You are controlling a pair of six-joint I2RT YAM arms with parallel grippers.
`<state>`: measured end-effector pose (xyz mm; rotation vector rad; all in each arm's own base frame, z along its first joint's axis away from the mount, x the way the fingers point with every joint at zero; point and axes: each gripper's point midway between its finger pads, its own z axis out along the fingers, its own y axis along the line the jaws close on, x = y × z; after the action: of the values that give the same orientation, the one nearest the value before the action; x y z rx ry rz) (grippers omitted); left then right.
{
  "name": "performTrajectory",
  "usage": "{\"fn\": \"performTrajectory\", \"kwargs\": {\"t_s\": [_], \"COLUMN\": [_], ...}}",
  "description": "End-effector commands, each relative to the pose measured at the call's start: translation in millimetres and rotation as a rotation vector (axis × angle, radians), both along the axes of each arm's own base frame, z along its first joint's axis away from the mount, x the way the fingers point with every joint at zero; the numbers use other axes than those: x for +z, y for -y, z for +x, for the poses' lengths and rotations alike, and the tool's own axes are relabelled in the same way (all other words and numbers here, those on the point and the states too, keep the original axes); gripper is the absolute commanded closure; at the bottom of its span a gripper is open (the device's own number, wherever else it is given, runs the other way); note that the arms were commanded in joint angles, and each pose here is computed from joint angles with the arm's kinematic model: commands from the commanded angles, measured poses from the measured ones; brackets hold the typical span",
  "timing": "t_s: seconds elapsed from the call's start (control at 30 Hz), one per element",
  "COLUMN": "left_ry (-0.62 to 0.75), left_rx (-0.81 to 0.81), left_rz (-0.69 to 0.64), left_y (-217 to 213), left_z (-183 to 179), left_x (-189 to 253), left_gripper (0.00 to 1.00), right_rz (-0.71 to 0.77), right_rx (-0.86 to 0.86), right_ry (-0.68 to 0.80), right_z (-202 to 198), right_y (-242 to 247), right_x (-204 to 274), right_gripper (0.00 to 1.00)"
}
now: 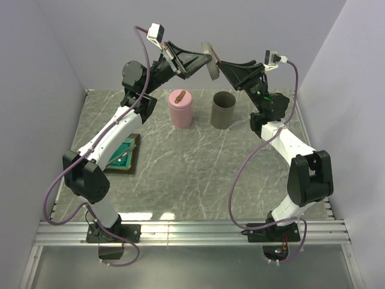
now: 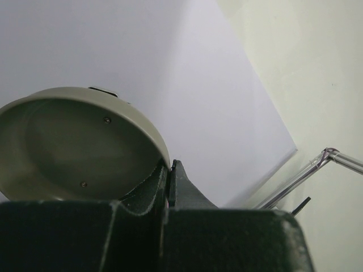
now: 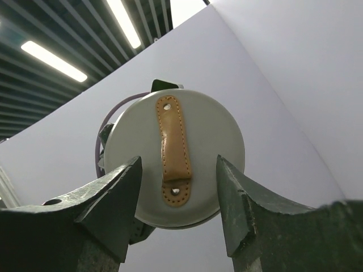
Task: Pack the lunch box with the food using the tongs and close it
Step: Pass the lid of the lunch box from the left arm to the right
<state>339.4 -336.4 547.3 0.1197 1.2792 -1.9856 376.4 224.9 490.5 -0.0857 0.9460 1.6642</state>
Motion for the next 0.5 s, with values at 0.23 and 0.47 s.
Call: {"fn": "performTrajectory", "kwargs": {"t_s": [0.23, 0.47], "left_ry": [0.080, 0.085], "left_rx": [-0.036, -0.063], "left_rz": [-0.058, -0.054], "left_y": [-5, 4], "left_z": [-26, -33], "left_x": [29, 26], "left_gripper": [1.00, 1.00], "right_rz": [0.053, 0.047], "right_rx": [0.007, 0.016], "right_ry": [0.183, 0.174], "right_z": [-33, -33], "right_y": [4, -1], "right_x": [32, 28], "right_gripper": [0.46, 0.69]}}
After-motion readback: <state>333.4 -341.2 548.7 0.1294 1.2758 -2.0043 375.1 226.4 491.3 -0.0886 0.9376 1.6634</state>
